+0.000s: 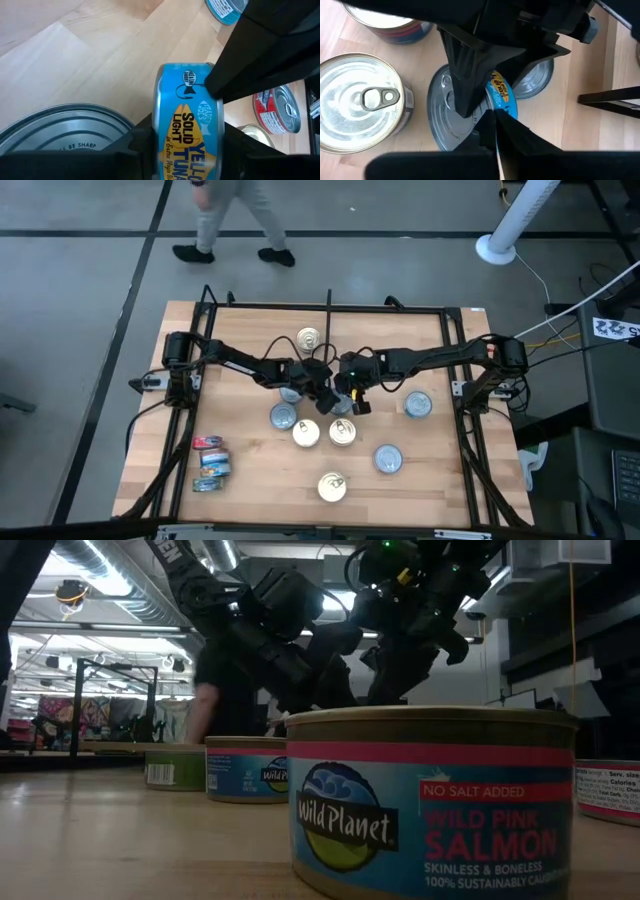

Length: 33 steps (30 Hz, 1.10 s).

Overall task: Stack canned seafood by type on shelf
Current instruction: Put the yellow blue tuna can on the shelf

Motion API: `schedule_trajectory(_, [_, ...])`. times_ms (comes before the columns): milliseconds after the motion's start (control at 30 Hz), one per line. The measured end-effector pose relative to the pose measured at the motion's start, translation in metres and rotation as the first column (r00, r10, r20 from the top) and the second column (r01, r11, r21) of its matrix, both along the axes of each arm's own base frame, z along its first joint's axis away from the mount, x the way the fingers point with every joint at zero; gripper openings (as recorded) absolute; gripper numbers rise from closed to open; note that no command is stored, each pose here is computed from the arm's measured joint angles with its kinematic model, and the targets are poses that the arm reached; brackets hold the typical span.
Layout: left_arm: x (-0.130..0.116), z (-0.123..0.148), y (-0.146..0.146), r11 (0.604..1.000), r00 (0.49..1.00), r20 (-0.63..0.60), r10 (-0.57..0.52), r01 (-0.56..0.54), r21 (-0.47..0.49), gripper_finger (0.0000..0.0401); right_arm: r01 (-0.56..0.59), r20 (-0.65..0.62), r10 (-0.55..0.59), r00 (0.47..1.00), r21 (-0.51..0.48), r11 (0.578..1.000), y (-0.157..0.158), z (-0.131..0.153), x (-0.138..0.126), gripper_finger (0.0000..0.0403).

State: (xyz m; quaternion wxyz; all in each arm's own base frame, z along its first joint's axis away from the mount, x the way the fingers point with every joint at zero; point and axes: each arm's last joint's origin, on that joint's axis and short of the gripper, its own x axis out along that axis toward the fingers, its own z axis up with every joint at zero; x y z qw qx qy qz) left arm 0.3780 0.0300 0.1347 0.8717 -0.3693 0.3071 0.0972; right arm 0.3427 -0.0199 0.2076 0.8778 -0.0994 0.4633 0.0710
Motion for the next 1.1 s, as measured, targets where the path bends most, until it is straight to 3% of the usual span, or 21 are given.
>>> schedule_trajectory(267, [0.001, 0.001, 0.003, 1.000, 1.000, 0.016, -0.009, 0.010, -0.019, 0.0143, 0.019, -0.014, -0.020, 1.000, -0.024, 1.000, -0.001, 0.005, 0.001, 0.0100])
schedule_trajectory(433, [0.000, 0.002, 0.005, 0.999, 0.999, 0.020, -0.031, 0.032, -0.042, 0.0134, 0.023, -0.087, -0.025, 0.996, -0.030, 0.999, -0.001, 0.033, 0.002, 0.0136])
schedule_trajectory(767, [-0.009, 0.026, 0.021, 0.983, 0.992, 0.056, -0.110, 0.116, -0.141, 0.0141, 0.025, -0.052, -0.027, 0.998, -0.049, 0.998, -0.002, 0.087, -0.016, 0.0144])
schedule_trajectory(1100, [-0.058, 0.087, 0.040, 0.988, 0.995, -0.018, -0.102, 0.099, -0.119, 0.0144, 0.097, 0.010, -0.097, 0.995, -0.140, 0.985, -0.002, 0.122, -0.051, 0.0143])
